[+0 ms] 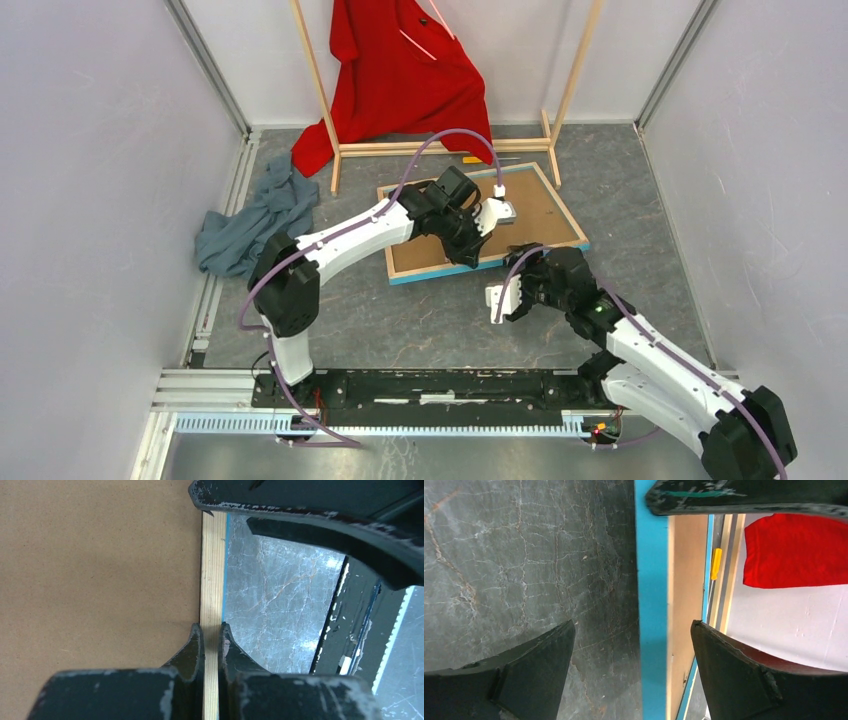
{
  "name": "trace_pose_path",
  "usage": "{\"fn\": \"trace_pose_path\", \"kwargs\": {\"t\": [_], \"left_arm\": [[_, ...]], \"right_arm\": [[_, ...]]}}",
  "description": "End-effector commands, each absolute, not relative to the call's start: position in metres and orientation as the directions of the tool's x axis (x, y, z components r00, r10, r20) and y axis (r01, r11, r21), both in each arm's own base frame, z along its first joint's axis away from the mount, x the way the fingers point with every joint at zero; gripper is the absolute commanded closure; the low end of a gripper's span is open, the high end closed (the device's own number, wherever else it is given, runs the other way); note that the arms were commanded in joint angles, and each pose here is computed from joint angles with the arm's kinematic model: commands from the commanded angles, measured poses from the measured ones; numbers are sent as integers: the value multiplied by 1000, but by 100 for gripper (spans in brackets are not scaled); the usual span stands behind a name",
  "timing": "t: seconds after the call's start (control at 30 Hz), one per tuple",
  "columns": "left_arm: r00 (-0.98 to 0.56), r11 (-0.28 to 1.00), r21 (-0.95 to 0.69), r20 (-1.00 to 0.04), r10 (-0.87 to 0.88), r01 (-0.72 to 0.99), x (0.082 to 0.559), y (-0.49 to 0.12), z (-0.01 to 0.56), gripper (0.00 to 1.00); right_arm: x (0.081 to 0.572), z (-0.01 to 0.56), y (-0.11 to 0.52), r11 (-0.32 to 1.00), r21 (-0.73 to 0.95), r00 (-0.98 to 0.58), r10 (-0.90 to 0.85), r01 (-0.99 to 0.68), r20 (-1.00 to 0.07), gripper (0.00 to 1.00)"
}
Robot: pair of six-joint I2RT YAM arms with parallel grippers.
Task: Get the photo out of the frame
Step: Turn over the photo frame at the center of the board.
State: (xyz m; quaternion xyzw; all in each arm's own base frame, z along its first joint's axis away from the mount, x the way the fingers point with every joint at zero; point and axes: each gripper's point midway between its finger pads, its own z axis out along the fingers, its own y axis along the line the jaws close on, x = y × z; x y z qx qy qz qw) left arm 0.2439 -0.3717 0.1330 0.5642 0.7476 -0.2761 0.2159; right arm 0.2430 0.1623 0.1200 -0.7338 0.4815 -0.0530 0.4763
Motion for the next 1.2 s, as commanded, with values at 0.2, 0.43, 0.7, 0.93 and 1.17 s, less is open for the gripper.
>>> {"fn": "trace_pose_path", "kwargs": {"t": [0.2,0.43,0.7,0.93,1.17], "left_arm": [[-295,155,-256,-717,631,954,238,-391,176,98],[-300,143,-273,-715,632,951,235,-392,175,98],[-309,134,-292,-715,627,947,233,-391,175,98],[-302,113,-298,-723,621,948,229,-388,179,95],[-294,139,-263,-761,578,955,243,-376,203,55]], "right_arm": [[271,127,175,-70,-887,570,-788,-457,-232,12],[284,127,175,-75,-917,525,-837,-392,-156,23],[279,119,180,-106,-910,541,-829,-400,-141,55],[279,117,181,-108,-905,539,-830,-412,-146,82],[280,127,186,-104,-888,534,-828,-448,-173,91]]}}
